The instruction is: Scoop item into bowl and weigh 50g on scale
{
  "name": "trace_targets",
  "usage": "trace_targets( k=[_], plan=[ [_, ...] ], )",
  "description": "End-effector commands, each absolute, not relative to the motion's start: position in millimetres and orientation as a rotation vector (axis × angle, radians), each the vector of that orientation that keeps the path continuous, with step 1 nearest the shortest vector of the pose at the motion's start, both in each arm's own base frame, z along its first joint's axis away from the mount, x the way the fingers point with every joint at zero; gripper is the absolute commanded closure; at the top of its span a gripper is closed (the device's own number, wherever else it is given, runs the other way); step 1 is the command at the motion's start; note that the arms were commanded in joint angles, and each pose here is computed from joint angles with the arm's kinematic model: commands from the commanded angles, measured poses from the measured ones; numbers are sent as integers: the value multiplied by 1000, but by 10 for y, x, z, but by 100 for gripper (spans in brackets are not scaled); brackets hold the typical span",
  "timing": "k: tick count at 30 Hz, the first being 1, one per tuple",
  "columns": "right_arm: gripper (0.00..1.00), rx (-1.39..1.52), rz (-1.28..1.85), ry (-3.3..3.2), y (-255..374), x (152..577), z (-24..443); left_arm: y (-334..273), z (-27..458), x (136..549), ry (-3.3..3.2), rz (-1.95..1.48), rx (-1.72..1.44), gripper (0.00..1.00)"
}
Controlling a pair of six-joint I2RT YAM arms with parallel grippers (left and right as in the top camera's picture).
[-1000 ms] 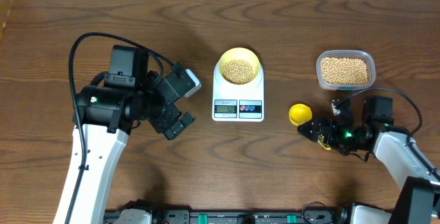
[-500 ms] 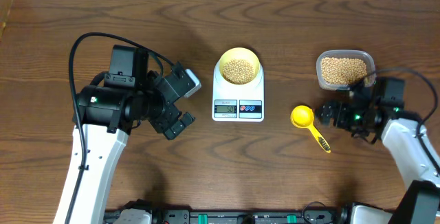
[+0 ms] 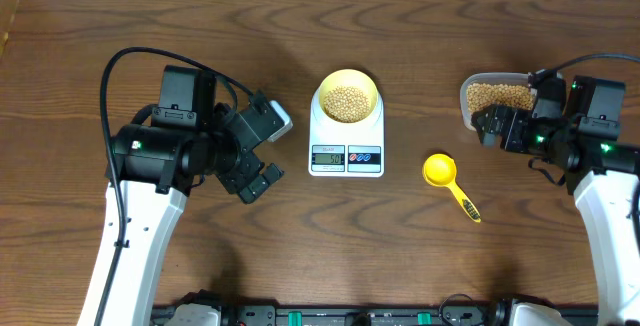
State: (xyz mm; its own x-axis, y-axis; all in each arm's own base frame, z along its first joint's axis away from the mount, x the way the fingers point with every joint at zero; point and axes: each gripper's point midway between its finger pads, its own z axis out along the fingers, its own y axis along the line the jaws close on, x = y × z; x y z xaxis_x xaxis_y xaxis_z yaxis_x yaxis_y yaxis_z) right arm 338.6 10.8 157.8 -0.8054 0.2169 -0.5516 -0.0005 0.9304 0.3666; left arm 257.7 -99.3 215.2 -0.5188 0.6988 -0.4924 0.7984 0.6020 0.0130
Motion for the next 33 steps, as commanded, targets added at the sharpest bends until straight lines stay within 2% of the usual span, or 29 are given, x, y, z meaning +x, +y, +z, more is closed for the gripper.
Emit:
trace_targets(
  k=[1, 10, 15, 33],
  plan=[
    [1, 76, 469, 2378, 186, 3434, 1918, -1006, 2136, 2553, 2371, -316, 1210, 2],
    [1, 147, 503, 2138, 208, 3416, 2625, -1005, 2135, 2553, 2371, -315, 1210, 2],
    [1, 162, 514, 2073, 230, 3275, 2854, -1006, 2136, 2553, 2371, -316, 1210, 2],
    [1, 270, 544, 2320, 274, 2853, 2382, -1006, 2136, 2553, 2371, -316, 1210, 2]
  ],
)
